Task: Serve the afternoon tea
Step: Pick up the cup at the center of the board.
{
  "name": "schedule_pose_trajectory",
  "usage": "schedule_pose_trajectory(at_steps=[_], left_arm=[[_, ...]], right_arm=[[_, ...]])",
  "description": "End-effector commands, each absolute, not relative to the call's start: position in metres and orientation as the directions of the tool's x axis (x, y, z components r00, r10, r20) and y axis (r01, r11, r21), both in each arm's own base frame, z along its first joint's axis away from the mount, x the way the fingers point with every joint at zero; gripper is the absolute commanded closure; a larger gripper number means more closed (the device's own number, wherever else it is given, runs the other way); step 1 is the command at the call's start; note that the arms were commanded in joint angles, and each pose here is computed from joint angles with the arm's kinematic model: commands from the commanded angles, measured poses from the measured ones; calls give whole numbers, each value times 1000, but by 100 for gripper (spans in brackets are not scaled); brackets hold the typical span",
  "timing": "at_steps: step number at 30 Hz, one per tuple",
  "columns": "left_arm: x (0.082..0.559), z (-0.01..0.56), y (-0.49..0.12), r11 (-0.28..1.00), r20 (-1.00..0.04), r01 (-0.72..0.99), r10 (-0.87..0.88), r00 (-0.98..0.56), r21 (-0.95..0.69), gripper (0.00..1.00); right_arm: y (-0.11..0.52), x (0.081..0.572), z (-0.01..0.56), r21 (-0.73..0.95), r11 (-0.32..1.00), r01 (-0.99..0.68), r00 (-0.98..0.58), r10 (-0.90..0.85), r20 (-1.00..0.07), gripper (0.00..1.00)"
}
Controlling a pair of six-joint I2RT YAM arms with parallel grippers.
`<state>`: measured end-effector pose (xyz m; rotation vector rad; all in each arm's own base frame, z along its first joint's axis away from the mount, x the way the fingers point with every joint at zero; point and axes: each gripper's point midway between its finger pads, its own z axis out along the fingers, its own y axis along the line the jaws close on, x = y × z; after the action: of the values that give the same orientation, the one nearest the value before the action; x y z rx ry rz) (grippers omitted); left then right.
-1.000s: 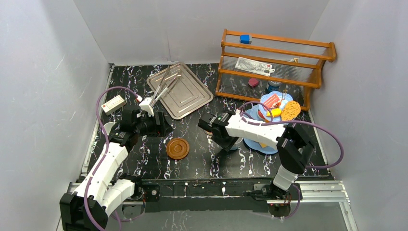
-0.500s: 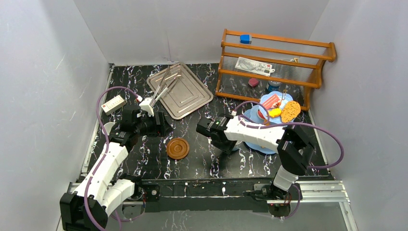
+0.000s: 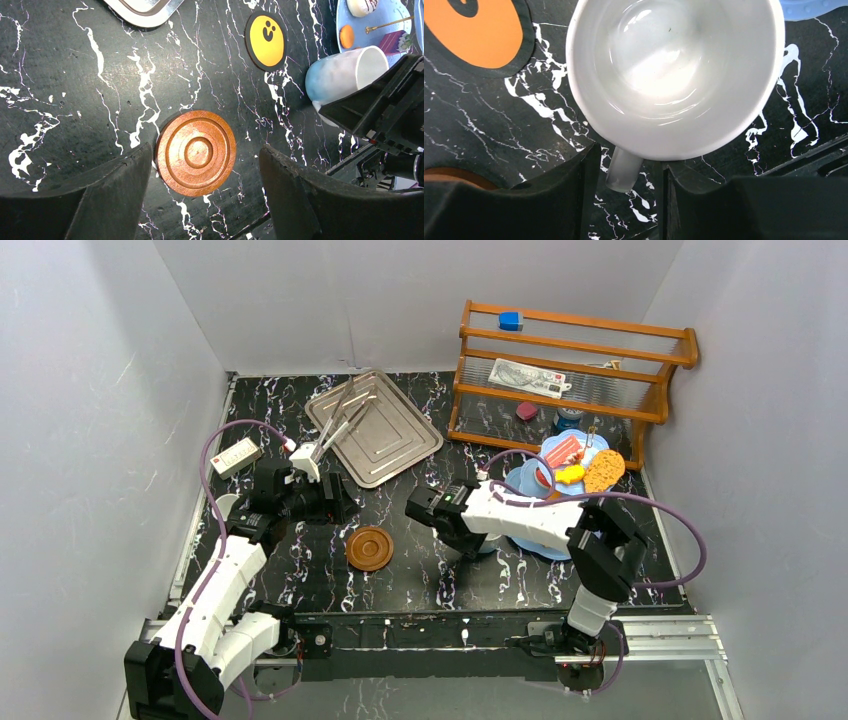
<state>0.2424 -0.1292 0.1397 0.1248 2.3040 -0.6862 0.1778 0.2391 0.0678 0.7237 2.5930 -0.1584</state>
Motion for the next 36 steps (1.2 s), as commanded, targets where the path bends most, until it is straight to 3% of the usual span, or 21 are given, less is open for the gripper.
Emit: schedule_pose_trajectory(at_steps=[1,19,27,36], left_arm=[[241,145,-130,846,-683,301,-99,-723,-441,24],[241,146,-129,847,-688,303,-97,-719,-437,23],[242,147,-130,847,-689,305,-96,-719,-436,23],[242,146,-129,849,-689,302,-96,-719,-433,23]], right_arm=[[235,186,67,-18,861,508,-754,435,-492,52],[248,189,63,12,934,358,-817,320,-479,100],[251,186,71,-4,976,219,-854,189,-485,100],[265,169,79,88,992,-87,-875,-33,-484,100]])
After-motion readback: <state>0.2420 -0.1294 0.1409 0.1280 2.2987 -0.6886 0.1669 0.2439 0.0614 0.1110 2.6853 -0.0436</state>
